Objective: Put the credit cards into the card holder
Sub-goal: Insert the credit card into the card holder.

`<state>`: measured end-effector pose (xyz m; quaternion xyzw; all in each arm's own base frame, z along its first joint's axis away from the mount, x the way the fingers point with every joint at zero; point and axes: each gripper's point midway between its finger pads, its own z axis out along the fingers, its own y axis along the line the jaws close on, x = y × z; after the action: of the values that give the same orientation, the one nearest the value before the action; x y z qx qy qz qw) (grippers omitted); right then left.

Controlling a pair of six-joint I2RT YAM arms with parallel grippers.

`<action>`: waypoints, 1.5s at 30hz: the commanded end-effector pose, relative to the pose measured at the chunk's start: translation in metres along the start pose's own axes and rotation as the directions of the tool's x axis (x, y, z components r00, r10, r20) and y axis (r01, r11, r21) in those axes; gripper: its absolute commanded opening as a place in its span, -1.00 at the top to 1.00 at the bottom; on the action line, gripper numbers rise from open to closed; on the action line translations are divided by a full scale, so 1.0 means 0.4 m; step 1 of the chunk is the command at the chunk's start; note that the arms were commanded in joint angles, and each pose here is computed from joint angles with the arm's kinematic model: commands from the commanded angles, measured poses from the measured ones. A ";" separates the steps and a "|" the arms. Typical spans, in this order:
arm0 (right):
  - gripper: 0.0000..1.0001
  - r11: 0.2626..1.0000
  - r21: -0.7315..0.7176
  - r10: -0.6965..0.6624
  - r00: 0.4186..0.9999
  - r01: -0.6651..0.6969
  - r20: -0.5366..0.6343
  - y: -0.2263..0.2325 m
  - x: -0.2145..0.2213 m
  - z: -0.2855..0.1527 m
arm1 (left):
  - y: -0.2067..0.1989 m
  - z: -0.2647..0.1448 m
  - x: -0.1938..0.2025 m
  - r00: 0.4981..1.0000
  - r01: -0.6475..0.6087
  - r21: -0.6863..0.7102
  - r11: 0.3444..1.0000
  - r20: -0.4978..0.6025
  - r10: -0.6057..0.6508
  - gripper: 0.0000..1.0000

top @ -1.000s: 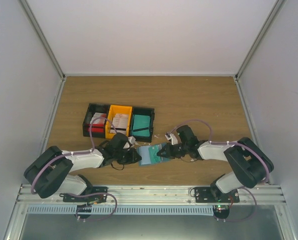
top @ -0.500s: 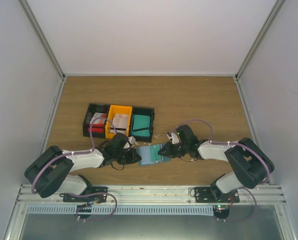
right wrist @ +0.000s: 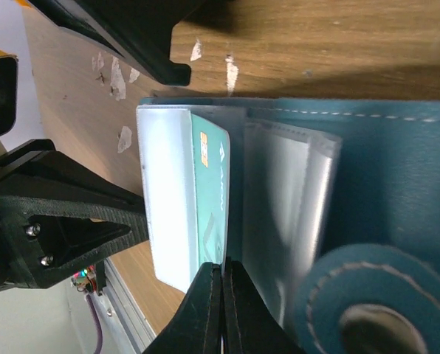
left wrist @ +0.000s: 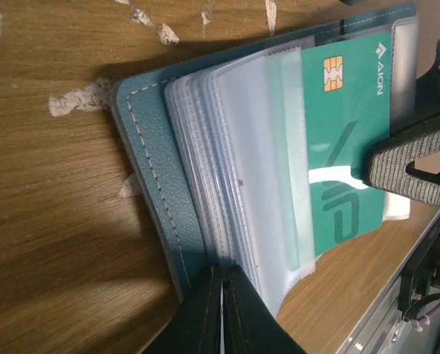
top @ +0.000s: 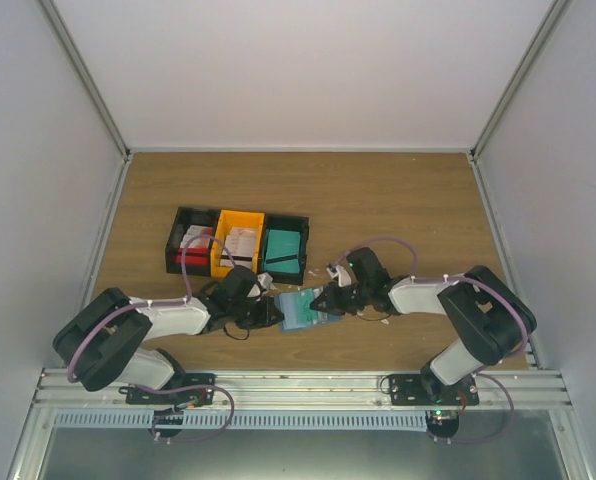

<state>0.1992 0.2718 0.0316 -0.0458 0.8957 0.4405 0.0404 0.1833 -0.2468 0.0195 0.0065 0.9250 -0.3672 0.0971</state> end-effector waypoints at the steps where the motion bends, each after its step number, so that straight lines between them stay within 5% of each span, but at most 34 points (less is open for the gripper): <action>1: 0.99 0.999 0.032 0.029 0.999 -0.028 -0.041 -0.018 0.022 0.026 | -0.003 0.015 0.012 1.000 -0.023 0.012 1.000 -0.017 0.023 0.88; 23: 0.91 0.991 0.125 -0.046 0.995 0.056 -0.083 -0.012 0.031 0.058 | -0.012 0.020 0.016 0.999 -0.044 0.016 0.999 -0.024 0.045 0.90; 33: 0.28 0.958 0.252 -0.137 0.991 0.135 -0.011 0.010 -0.009 -0.005 | -0.045 0.000 0.000 0.997 -0.074 0.053 0.996 0.007 0.074 0.86; 45: 0.62 0.913 0.349 -0.198 0.977 0.214 -0.080 -0.011 0.006 0.027 | -0.089 -0.021 -0.018 0.995 -0.095 0.109 0.989 0.041 0.091 0.75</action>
<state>0.1992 0.2819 0.0340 -0.1288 0.9420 0.2995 0.0799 0.1817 -0.2576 0.0363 0.0347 0.9121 -0.3921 0.1143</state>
